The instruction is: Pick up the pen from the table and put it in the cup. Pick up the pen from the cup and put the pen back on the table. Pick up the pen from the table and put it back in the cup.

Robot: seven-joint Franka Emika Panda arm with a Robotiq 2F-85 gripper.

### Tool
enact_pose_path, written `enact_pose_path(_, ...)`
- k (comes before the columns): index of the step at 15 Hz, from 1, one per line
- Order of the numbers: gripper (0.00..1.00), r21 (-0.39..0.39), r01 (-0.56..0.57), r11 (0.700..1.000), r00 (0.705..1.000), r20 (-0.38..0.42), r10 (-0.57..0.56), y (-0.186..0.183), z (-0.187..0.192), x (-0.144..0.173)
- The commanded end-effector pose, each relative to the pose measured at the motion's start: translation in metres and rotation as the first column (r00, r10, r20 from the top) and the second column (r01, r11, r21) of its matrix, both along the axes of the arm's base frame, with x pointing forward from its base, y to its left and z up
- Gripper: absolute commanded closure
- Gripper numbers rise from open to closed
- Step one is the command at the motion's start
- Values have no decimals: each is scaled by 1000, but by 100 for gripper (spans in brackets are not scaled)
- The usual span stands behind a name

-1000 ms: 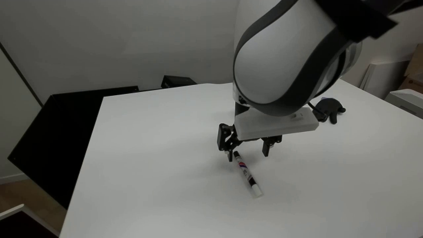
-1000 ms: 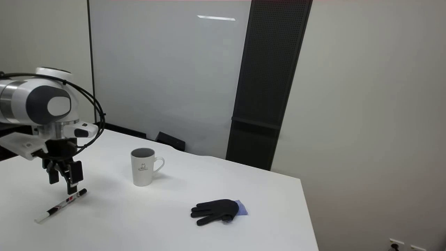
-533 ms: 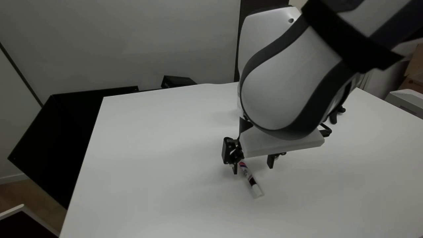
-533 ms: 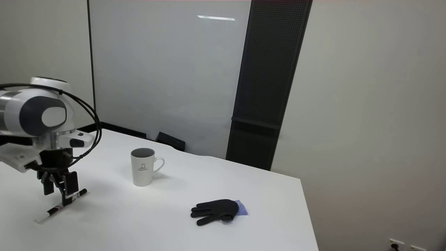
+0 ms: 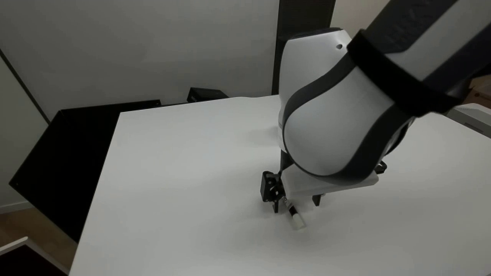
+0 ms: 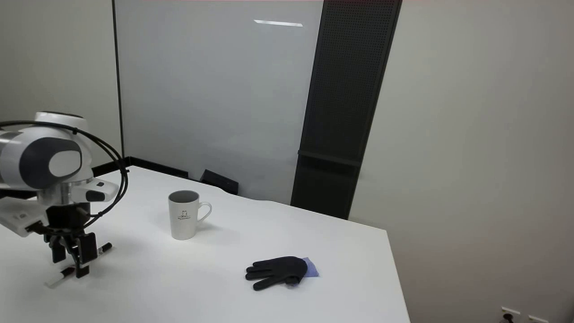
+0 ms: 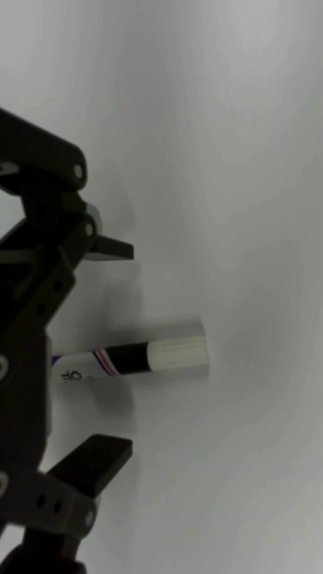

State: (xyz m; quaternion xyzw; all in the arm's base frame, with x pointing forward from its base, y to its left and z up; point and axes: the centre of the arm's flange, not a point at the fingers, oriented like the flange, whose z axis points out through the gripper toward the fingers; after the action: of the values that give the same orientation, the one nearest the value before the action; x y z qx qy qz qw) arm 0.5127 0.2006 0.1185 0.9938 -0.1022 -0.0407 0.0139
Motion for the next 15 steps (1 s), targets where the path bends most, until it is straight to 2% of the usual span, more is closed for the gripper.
enact_pose_path(1,0,-3,39,999,998,46,-39,2,-5,-8)
enact_pose_path(15,0,-23,16,1000,994,110,-13,24,-6,-20)
